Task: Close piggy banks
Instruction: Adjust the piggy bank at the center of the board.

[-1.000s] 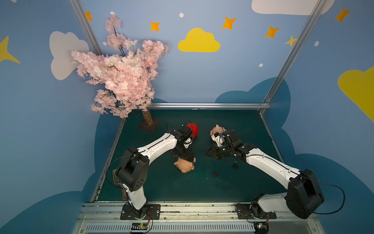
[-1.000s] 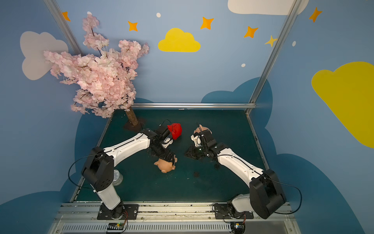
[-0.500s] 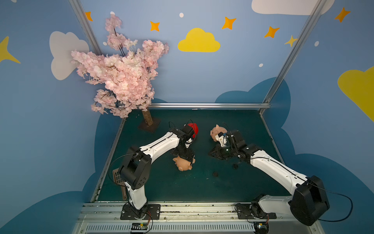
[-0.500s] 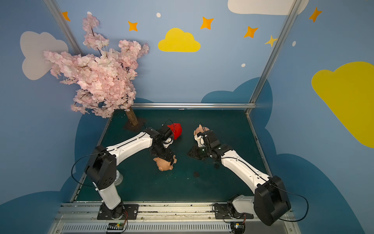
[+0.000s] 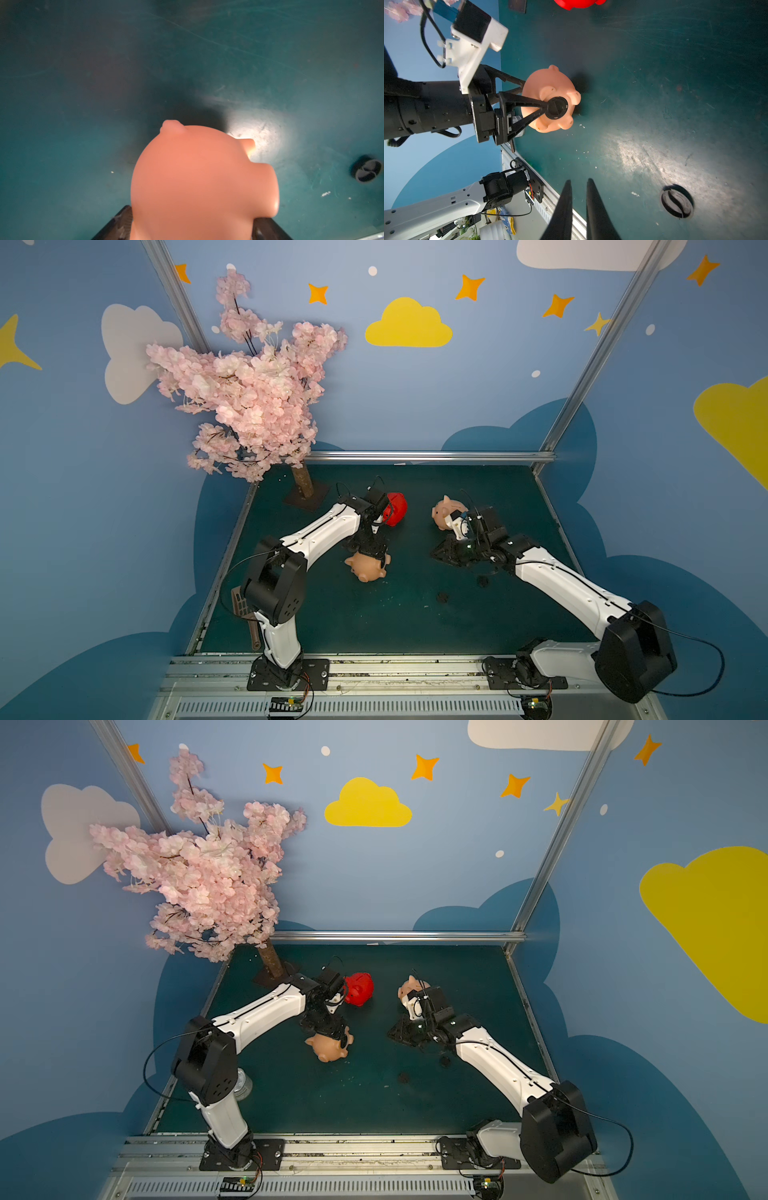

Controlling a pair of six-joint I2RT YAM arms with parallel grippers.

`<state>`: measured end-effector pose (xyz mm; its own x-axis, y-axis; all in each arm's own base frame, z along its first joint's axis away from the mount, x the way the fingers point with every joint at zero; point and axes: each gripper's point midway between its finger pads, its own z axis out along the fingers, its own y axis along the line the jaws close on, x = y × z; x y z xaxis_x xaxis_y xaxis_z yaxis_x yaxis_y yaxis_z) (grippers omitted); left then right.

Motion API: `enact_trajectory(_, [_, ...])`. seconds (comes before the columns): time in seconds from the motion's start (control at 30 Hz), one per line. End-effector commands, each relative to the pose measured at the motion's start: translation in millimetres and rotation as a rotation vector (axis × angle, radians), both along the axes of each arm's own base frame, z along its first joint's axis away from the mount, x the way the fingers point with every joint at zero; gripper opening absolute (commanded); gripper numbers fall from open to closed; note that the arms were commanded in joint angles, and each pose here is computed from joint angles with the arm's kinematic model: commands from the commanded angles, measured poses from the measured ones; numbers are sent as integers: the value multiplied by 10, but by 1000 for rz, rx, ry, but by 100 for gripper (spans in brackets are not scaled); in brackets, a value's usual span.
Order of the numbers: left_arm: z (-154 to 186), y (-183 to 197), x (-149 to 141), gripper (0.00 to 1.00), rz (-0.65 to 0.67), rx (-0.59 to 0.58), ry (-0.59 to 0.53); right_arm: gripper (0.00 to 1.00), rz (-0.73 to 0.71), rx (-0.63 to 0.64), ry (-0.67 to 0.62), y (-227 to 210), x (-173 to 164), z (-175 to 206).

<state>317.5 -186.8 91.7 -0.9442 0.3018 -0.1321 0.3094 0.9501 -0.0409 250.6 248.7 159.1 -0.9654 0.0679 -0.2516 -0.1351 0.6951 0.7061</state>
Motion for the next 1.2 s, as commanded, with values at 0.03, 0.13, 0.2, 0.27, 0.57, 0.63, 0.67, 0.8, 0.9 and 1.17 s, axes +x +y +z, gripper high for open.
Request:
enact_trajectory(0.03, [-280,301,162,82,68,117,5,16,11,10,-21,-24,-6,19])
enact_trajectory(0.13, [-306,422,314,81,124,128,-10,16,6,11,-24,-42,-9,16])
enact_trajectory(0.2, [-319,481,432,81,153,128,-22,16,2,13,-23,-54,-12,8])
enact_trajectory(0.27, [-317,516,561,80,173,126,-38,16,-3,13,-22,-67,-10,1])
enact_trajectory(0.57, [-253,742,1172,80,259,150,-122,16,-8,10,-24,-111,-6,5])
enact_trajectory(0.63, [-247,827,1305,80,277,175,-139,16,-10,11,-21,-122,-9,0])
enact_trajectory(0.67, [-239,845,1356,80,282,176,-143,16,-13,12,-23,-129,-5,3])
enact_trajectory(0.8, [-149,847,1511,80,292,155,-160,16,-18,13,-22,-152,-8,1])
enact_trajectory(0.9, [-43,806,1565,82,287,134,-173,16,-23,14,-23,-167,-3,-4])
enact_trajectory(1.17, [375,720,1588,85,275,68,-241,16,-21,22,-17,-158,20,-15])
